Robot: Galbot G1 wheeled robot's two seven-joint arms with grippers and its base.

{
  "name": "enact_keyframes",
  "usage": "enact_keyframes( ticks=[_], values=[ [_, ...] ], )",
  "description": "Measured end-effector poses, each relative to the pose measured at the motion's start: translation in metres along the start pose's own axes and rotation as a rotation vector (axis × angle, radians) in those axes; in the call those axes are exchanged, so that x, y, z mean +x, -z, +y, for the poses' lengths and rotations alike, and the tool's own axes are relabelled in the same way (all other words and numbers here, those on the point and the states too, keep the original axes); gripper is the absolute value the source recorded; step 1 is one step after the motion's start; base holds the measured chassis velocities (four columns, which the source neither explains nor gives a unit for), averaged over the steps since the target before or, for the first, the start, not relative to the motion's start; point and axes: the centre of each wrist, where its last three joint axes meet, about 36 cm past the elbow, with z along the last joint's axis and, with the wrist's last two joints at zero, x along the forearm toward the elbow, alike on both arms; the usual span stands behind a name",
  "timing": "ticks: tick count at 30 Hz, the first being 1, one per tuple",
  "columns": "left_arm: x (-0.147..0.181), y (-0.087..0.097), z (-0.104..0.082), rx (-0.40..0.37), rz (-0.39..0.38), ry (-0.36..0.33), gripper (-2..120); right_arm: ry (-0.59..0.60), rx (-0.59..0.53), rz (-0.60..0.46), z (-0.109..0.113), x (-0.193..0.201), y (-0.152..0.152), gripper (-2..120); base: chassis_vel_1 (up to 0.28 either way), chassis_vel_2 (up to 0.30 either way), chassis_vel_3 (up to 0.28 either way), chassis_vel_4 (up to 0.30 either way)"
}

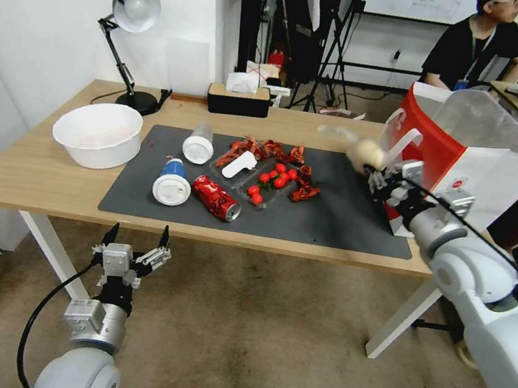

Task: Pick up the trash from the table and place it into the takeout bag.

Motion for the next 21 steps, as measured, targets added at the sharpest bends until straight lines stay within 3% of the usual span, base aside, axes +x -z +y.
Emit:
enact_keyframes(
  ticks=[2,7,18,21],
  values=[
    [0.000,0.000,0.000,0.001,0.001,0.001,100,-0.059,0.003,-0.107,-0.009,-0.004,0.012,7,0.000,0.000,0.000,0.000],
    [0.001,0.000,-0.001,0.004,0.002,0.001,100,-0.211,-0.048,-0.186,-0.025,-0.013,0.030,7,0.000,0.000,0.000,0.000],
    [0.002,-0.001,-0.002,0.005,0.002,0.001,100,-0.368,-0.059,-0.137,-0.042,-0.016,0.041,7,0.000,0.000,0.000,0.000],
    [0.002,-0.001,-0.001,0.003,0.001,0.003,100,-0.413,-0.057,-0.105,-0.046,-0.015,0.043,21,0.000,0.000,0.000,0.000]
  ],
)
